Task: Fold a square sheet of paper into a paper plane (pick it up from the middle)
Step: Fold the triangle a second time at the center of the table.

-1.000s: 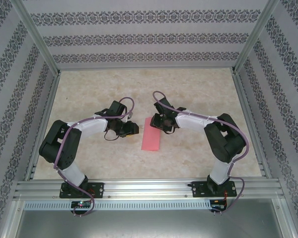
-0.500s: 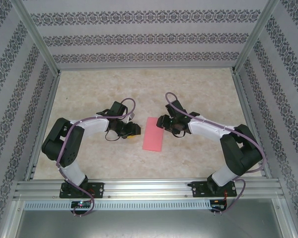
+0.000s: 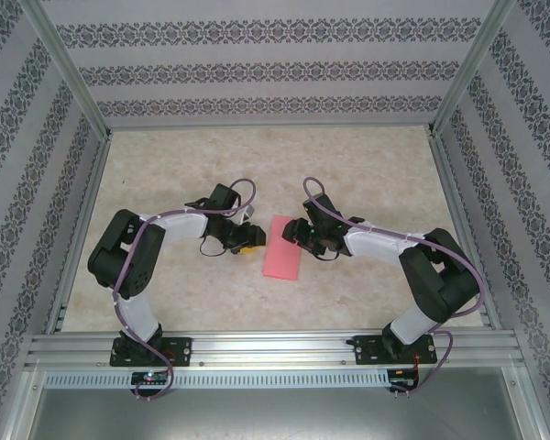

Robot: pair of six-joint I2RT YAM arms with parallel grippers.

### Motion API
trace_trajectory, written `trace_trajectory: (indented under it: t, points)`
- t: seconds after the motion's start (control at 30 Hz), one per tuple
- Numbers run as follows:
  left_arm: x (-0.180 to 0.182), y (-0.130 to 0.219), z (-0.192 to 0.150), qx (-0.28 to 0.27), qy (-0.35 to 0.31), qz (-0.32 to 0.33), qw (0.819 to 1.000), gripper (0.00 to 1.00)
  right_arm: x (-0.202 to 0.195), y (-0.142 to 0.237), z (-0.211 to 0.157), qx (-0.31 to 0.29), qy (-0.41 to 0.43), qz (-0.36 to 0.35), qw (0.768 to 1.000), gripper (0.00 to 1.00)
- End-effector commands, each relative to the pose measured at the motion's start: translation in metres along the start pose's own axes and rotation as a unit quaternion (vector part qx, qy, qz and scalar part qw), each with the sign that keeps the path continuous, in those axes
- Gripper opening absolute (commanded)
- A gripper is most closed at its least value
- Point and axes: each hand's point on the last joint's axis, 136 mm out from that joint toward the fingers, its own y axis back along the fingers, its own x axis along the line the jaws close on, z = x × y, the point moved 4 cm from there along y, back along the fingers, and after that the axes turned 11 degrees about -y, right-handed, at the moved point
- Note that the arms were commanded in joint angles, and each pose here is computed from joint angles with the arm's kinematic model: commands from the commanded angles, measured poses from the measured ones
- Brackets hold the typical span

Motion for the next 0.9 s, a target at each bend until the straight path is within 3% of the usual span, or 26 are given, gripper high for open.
trace_trajectory:
  t: [0.0,0.87]
  points:
    - [-0.012,-0.005,0.006,0.003,-0.017,-0.022,1.000,0.49,-0.002,-0.006,-0.004,0.005,-0.004,-0.002,1.000,0.54]
    - [-0.026,-0.028,0.008,0.031,-0.020,-0.058,0.998,0.47,-0.026,0.013,-0.011,-0.029,-0.024,0.000,0.999,0.56]
